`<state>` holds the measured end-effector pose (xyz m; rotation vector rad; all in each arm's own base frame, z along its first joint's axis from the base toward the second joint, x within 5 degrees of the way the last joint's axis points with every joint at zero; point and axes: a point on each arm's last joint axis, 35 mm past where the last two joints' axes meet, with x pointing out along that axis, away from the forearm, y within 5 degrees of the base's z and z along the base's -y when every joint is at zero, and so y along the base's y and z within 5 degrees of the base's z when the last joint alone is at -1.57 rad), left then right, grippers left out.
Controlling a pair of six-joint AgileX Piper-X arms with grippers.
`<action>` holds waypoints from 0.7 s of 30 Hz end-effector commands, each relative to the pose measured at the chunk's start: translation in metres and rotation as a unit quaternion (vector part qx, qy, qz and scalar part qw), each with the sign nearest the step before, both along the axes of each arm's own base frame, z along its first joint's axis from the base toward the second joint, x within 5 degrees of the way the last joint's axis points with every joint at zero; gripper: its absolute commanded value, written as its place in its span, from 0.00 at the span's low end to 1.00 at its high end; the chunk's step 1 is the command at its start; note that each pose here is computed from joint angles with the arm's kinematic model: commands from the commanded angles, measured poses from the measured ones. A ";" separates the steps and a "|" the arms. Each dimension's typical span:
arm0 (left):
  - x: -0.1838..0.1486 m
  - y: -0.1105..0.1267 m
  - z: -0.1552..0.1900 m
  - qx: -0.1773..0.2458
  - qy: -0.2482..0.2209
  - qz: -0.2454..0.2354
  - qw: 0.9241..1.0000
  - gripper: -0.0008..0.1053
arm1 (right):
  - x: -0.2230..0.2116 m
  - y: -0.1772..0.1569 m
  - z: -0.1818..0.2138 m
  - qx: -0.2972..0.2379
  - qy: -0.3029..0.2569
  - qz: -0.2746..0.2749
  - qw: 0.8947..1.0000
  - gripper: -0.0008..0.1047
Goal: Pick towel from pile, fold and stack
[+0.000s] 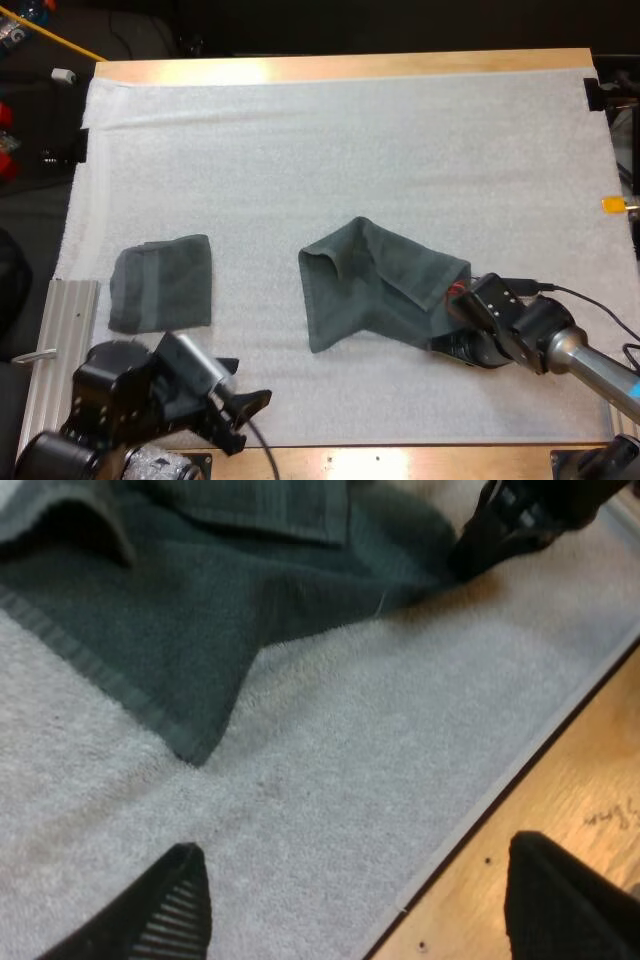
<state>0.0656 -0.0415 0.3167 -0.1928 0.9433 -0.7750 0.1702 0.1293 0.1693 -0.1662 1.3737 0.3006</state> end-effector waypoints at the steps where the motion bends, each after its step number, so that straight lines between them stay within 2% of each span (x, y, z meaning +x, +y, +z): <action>1: 0.007 -0.004 0.000 0.004 0.000 -0.003 1.000 0.58 | -0.003 -0.002 0.004 -0.011 -0.001 0.008 1.000 0.01; 7: 0.043 -0.029 -0.014 0.020 0.043 -0.048 0.998 0.58 | -0.006 -0.004 0.012 -0.004 -0.011 0.009 1.000 0.01; 10: 0.061 -0.046 -0.030 0.037 0.091 -0.068 0.993 0.58 | -0.006 -0.004 0.012 -0.004 -0.011 0.009 1.000 0.01; 13: 0.074 -0.065 -0.049 0.061 0.131 -0.094 0.985 0.58 | -0.006 -0.004 0.012 -0.004 -0.011 0.009 1.000 0.01; 15: 0.083 -0.079 -0.066 0.093 0.156 -0.103 0.978 0.58 | -0.006 -0.004 0.012 -0.004 -0.011 0.009 1.000 0.01; 21: 0.101 -0.103 -0.108 0.186 0.185 -0.104 0.959 0.58 | -0.006 -0.004 0.012 -0.004 -0.011 0.009 1.000 0.01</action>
